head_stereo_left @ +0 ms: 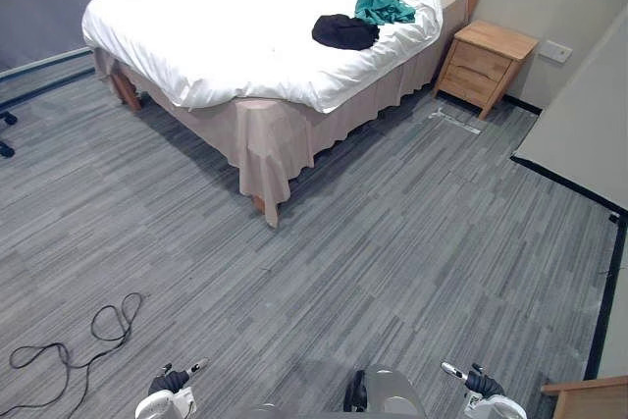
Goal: Tidy the bed and pick cloth on bed and put in laundry
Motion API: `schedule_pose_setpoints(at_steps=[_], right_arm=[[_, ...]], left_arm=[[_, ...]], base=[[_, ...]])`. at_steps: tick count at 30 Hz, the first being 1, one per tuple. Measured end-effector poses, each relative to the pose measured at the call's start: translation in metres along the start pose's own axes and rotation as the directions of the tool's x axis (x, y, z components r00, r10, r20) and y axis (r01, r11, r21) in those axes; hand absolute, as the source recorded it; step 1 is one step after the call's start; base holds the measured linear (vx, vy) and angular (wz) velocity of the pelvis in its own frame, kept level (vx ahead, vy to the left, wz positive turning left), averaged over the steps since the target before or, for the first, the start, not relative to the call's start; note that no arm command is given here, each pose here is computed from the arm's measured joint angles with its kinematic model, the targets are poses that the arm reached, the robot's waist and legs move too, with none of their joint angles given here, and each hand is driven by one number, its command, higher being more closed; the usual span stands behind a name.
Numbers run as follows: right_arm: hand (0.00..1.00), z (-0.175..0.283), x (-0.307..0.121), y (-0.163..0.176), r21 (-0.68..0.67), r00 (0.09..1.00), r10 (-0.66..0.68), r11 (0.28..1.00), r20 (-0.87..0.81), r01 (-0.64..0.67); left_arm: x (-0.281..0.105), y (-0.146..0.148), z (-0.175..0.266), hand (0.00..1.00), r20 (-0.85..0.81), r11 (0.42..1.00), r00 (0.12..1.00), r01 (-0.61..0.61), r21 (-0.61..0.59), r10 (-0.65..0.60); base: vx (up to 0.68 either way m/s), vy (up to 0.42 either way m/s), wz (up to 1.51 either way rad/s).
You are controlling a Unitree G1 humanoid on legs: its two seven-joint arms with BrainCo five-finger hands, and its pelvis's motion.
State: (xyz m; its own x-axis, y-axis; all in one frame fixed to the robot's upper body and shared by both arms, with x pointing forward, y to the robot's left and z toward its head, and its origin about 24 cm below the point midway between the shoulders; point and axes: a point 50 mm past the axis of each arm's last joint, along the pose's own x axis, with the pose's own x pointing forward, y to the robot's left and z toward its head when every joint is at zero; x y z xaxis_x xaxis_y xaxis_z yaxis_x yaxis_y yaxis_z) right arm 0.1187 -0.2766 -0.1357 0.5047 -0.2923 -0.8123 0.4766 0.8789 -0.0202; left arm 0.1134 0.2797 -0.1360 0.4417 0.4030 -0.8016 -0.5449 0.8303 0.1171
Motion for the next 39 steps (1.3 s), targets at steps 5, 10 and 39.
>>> schedule_pose_setpoints(at_steps=[5, 10, 39], right_arm=[[0.00, 0.005, 0.003, 0.007, -0.003, 1.000, 0.014, 1.000, 0.006, -0.014], [0.00, 0.009, 0.004, 0.015, -0.117, 0.998, 0.056, 0.992, 0.020, -0.053], [0.00, 0.011, -0.001, 0.001, 0.042, 0.998, 0.024, 0.999, 0.052, -0.026]], left_arm=[[-0.001, -0.014, -0.008, 0.00, -0.010, 0.999, 0.999, 0.030, -0.032, -0.030], [-0.008, -0.011, -0.029, 0.00, -0.044, 0.997, 0.998, 0.037, -0.067, -0.040], [-0.016, -0.009, -0.040, 0.00, -0.074, 0.995, 0.997, 0.024, -0.100, -0.032]], base=[[0.46, -0.344, -0.07], [0.45, -0.163, -0.11], [0.45, -0.104, 0.73]])
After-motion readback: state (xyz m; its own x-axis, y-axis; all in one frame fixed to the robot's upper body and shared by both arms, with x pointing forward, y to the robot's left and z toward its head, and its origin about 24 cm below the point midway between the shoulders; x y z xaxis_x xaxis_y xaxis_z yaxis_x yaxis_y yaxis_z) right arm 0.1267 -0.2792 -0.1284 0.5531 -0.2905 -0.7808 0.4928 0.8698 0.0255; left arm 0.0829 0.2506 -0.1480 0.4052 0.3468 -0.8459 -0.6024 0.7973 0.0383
